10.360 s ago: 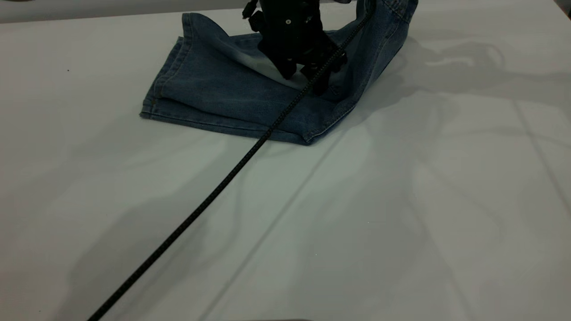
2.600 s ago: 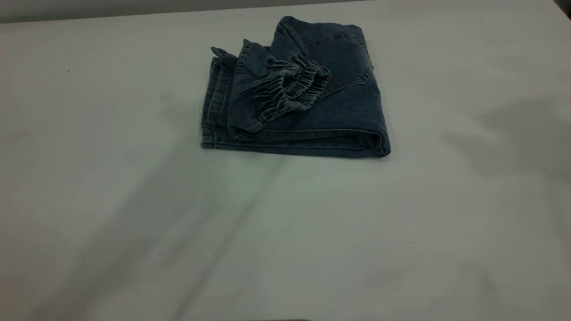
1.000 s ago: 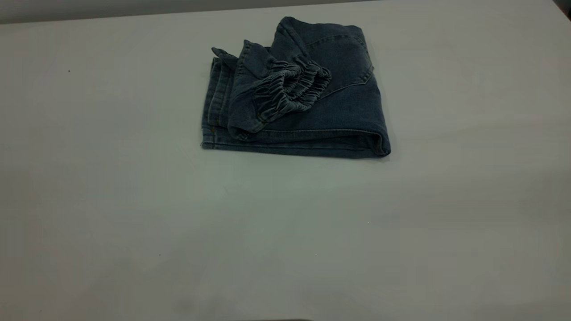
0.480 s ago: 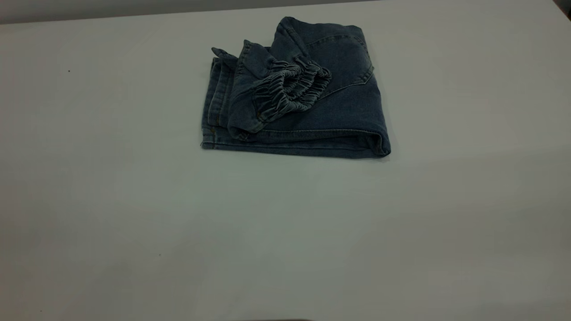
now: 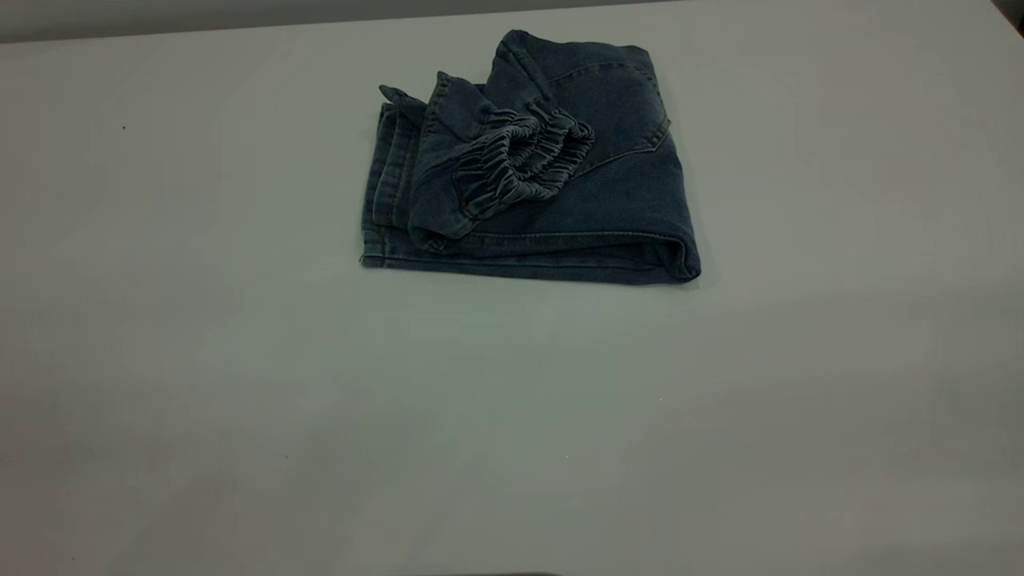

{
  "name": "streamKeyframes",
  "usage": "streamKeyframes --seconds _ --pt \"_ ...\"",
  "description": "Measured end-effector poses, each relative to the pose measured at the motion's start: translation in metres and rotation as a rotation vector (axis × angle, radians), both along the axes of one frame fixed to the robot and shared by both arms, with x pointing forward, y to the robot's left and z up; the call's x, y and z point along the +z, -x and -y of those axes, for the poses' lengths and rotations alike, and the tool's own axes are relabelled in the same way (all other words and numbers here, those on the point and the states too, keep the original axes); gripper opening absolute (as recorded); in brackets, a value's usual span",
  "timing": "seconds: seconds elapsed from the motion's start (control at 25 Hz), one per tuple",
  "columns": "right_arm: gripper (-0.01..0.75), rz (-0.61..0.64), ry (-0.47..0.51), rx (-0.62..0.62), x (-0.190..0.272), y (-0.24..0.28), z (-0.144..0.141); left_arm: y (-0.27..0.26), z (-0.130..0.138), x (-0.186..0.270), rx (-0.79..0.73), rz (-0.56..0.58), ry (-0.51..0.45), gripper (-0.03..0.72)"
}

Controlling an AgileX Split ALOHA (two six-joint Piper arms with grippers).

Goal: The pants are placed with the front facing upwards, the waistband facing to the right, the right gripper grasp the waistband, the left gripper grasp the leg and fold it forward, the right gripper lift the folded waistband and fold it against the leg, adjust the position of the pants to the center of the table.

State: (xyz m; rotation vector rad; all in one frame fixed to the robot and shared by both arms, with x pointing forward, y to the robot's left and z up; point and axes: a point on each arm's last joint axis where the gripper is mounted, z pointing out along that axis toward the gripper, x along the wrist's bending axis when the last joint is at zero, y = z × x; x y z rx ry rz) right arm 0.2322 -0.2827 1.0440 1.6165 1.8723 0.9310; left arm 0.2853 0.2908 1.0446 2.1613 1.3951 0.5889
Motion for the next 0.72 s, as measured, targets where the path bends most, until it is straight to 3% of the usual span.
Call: streamKeyframes --seconds 0.72 --pt "0.566 0.032 0.014 -0.076 0.0008 -0.0037 0.0061 -0.002 0.0023 -0.0056 -0.007 0.006 0.013 0.482"
